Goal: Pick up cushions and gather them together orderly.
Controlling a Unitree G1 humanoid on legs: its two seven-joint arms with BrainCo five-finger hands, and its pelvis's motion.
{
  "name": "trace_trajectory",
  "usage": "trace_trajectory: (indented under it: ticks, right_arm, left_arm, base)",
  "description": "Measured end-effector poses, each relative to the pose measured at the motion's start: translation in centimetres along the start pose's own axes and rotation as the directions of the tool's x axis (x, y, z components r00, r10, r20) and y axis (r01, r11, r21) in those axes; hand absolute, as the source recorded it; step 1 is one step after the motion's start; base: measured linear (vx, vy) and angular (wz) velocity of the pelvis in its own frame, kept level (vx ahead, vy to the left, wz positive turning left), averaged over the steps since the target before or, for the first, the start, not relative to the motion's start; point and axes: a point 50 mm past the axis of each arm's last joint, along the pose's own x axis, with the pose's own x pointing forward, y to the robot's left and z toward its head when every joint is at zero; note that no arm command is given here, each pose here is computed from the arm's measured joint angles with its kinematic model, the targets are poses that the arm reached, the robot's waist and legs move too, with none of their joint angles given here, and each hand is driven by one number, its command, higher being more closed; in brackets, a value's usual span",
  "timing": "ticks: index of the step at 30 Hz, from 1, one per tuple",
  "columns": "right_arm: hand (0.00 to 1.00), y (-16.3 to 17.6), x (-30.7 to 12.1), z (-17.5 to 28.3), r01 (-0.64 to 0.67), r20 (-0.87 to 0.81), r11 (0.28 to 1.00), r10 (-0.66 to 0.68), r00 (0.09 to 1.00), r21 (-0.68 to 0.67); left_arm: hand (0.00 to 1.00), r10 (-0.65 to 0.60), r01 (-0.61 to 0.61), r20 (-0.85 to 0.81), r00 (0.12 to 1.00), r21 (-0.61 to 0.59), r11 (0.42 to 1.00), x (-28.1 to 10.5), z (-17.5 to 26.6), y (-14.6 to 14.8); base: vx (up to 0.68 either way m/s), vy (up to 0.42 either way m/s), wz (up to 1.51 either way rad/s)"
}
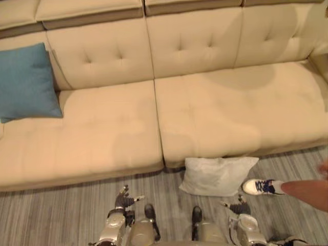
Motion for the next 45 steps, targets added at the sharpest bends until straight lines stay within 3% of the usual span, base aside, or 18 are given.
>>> trace_trajectory:
  ticks: [9,14,21,24,31,45]
  right_arm:
    - [0.00,0.3,0.1,0.6,-0.009,0.017,1.000,0.009,1.000,-0.020]
    - [0.00,0.8,0.4,1.9,-0.029,0.059,0.998,0.033,0.998,-0.054]
    - [0.00,1.3,0.5,2.1,-0.044,0.058,0.997,0.048,0.997,-0.069]
    - [0.00,0.1,1.0,3.6,-0.010,0.098,0.997,0.018,0.995,-0.082]
    - [0.00,-2.3,0.6,1.3,0.053,0.046,0.997,-0.051,0.998,-0.060]
    - [0.00,0.3,-0.1,1.9,-0.011,0.093,1.000,0.012,0.996,-0.012]
  left_arm:
    - [0.00,-0.003,0.004,-0.068,0.998,0.024,1.000,-0.4,-1.6,0.4]
    - [0.00,-0.002,0.002,-0.004,1.000,0.012,1.000,0.5,0.6,0.3]
    - [0.00,0.095,-0.098,-0.078,0.992,-0.037,0.995,-1.0,-2.4,3.5]
    - [0.00,0.057,-0.064,-0.090,0.994,-0.073,0.995,-0.9,-2.5,1.7]
    - [0.00,-0.033,0.029,-0.068,0.997,-0.066,0.997,-1.0,-2.1,-1.3]
    - [0.00,0.011,-0.019,-0.088,0.996,-0.092,0.996,-1.5,-3.1,0.0]
  base:
    - [-0.05,0.014,-0.42]
    - [-0.24,0.000,-0.62]
    - [-0.23,-0.120,-0.31]
    - [-0.23,-0.200,-0.59]
    - [-0.10,-0.005,-0.55]
    - [0.09,0.135,-0.50]
